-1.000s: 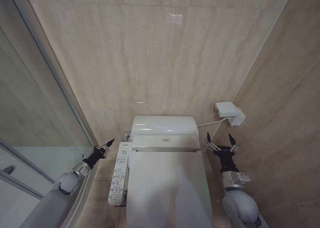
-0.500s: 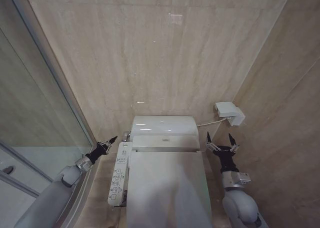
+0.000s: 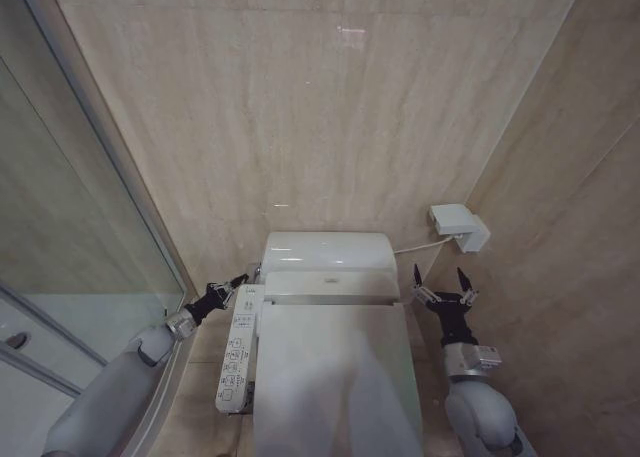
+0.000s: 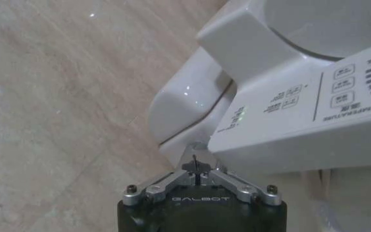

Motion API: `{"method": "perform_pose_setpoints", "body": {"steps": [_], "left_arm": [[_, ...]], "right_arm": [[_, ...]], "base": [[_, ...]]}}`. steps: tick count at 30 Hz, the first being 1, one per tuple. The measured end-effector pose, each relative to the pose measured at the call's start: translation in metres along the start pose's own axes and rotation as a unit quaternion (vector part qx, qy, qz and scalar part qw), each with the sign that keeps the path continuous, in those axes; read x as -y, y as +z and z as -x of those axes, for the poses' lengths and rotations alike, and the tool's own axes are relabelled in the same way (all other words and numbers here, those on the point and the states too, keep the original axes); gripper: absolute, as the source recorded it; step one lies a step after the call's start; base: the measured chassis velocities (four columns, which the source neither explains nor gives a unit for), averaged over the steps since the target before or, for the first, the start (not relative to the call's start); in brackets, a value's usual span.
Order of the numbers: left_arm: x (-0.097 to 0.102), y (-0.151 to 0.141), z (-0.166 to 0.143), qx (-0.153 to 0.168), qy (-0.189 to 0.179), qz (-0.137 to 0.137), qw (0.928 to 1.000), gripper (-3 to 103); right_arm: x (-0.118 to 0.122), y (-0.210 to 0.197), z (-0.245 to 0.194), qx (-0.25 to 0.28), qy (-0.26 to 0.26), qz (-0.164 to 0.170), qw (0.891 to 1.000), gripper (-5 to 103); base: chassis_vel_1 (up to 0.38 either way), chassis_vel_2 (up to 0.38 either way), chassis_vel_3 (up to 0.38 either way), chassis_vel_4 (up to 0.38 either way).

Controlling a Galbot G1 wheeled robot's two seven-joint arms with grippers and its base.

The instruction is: Open the toilet lid, clean the toilet bowl with a toilet brush, close the toilet lid, and flush.

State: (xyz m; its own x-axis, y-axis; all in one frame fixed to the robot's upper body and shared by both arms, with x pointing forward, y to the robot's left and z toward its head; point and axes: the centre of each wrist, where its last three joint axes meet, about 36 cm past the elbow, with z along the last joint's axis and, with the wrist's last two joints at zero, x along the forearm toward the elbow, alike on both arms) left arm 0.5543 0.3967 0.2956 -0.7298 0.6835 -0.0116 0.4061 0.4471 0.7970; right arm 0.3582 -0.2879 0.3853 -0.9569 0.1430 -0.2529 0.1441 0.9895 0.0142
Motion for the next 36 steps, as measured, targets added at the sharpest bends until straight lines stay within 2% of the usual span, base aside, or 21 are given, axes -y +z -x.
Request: {"method": "perform_pose_setpoints", "body": {"steps": [10, 22, 36], "left_arm": [[0.022, 0.002, -0.003, -0.007, 0.017, -0.016, 0.9997, 0], [0.020, 0.007, 0.004, -0.013, 0.009, -0.021, 0.9997, 0], [0.026, 0.005, 0.012, -0.010, 0.007, -0.028, 0.9995, 0]], "right_arm": [[0.000, 0.000, 0.000, 0.000, 0.000, 0.000, 1.000, 100], [0.000, 0.000, 0.000, 0.000, 0.000, 0.000, 1.000, 100], [0.000, 0.000, 0.000, 0.000, 0.000, 0.000, 1.000, 100]], "base": [[0.000, 0.000, 0.000, 0.000], [0.000, 0.000, 0.000, 0.000], [0.000, 0.000, 0.000, 0.000]]}}
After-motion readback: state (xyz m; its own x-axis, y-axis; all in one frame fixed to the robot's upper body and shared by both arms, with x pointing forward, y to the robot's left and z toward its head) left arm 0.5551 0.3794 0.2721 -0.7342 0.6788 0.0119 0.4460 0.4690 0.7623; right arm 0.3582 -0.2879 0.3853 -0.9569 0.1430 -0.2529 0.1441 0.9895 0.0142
